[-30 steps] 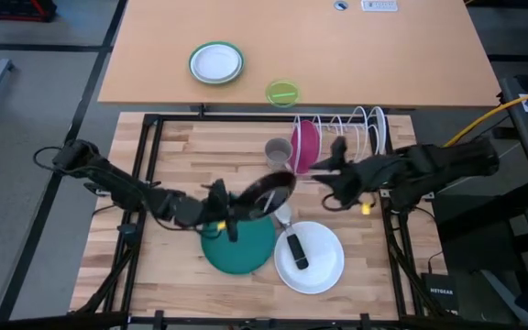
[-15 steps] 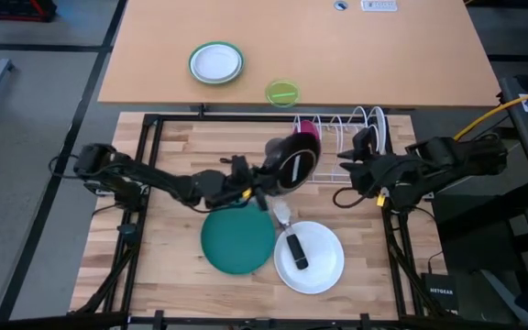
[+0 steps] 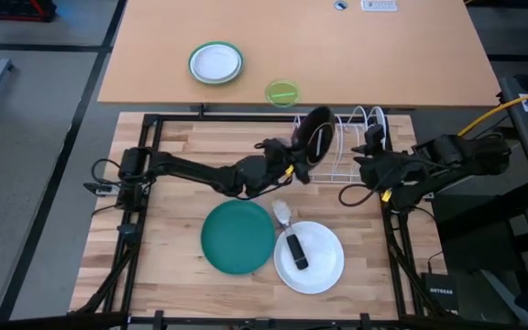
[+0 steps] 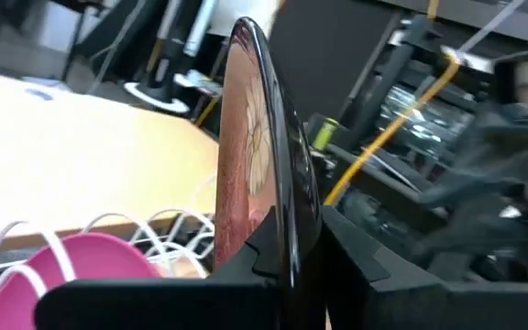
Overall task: Sort dishes
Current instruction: Put the brown plate in the white dish rack
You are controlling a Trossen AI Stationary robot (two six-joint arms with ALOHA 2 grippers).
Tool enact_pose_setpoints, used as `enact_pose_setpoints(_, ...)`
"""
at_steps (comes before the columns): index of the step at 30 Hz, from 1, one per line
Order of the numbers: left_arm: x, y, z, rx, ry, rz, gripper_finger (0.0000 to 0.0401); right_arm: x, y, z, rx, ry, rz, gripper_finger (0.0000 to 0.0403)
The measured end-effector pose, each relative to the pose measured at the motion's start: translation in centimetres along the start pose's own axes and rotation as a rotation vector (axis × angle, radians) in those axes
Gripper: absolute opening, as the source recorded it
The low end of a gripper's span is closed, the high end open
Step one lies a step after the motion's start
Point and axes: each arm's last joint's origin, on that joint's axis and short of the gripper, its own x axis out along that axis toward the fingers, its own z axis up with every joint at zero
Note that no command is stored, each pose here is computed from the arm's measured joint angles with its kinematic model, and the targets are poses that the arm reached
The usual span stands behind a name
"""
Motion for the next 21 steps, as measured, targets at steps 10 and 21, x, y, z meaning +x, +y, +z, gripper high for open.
enact_pose_setpoints(10,2.5,1.1,-1.4,-0.07,-0.035,0.085,0.0026,-1.1,-0.2,-1.4,0.094,-0.032,-0.034,0.0136)
enact_pose_setpoints(21,4.0,3.1,-2.3,-0.11,-0.016,0.142,0.0024,1.1,2.0,-1.6,0.244,0.032,0.0,0.0136)
